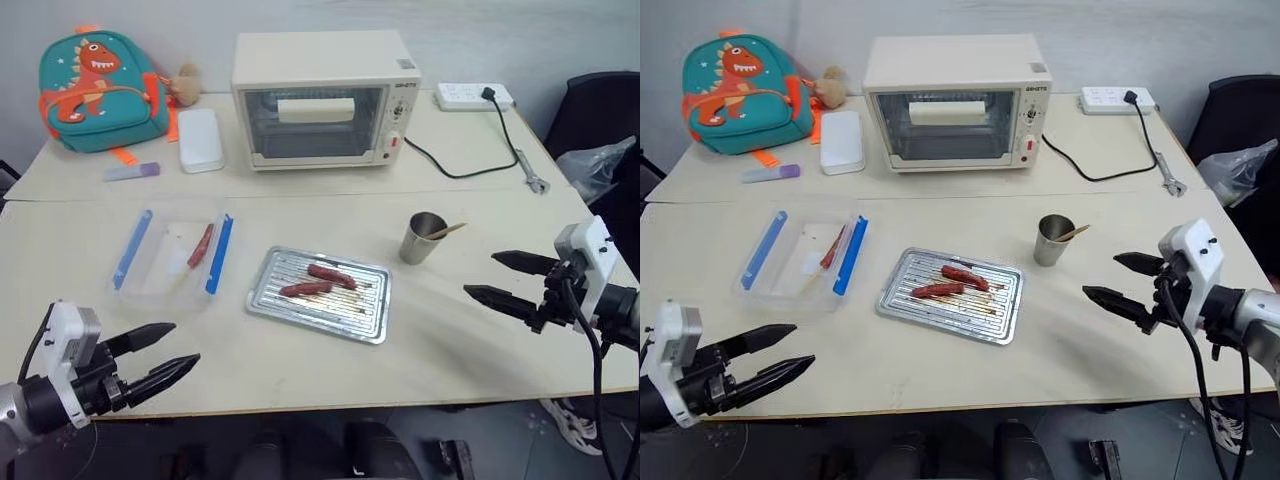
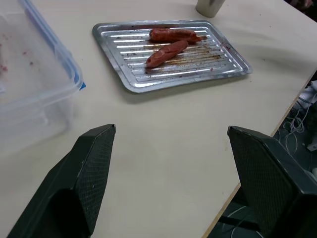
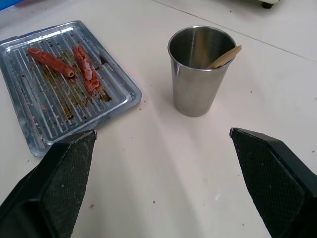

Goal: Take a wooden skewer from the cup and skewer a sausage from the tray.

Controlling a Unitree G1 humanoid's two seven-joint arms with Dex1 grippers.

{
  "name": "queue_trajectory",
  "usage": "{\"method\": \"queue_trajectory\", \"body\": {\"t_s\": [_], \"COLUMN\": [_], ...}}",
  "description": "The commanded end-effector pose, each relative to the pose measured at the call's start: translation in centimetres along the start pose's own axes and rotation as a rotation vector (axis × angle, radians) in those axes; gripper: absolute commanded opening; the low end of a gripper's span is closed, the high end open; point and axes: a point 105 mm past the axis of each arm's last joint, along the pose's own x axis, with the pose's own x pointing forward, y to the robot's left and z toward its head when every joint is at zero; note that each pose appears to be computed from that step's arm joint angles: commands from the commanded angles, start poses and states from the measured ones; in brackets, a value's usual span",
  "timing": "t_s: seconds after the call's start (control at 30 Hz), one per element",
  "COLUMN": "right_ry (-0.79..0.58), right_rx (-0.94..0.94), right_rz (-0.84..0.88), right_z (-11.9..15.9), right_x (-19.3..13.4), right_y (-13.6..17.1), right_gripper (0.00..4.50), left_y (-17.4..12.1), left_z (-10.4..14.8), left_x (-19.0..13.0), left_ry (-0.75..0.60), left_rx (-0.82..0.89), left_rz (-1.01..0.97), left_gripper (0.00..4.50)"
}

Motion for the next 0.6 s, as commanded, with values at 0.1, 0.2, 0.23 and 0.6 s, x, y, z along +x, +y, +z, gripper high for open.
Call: {"method": "queue_trajectory", "body": {"t_s": [0.1,0.2,0.23,0.6], "right_ry": [-0.017,-0.008,-0.008,-0.063], "right_rx": [-0.027,-0.029,-0.029,0.059], "right_rz": [-0.008,-0.015,-0.016,-0.117], "right_z": [0.3,-0.1,-0.1,-0.8], "right_x": [0.3,0.5,0.5,1.3], "right_y": [-0.2,-0.1,-0.1,0.0], "right_gripper": [4.50,4.50,4.50,4.50], "left_y": [0.2,0.4,0.3,-1.8], "left_z": [0.6,0.6,0.6,0.0], "left_x": [0.6,0.9,1.0,2.8], "left_ry": [-0.022,-0.039,-0.039,-0.050], "left_rx": [0.067,0.066,0.068,0.038], "left_rz": [0.038,0.052,0.051,-0.053], "left_gripper": [3.82,3.82,3.82,4.47]}}
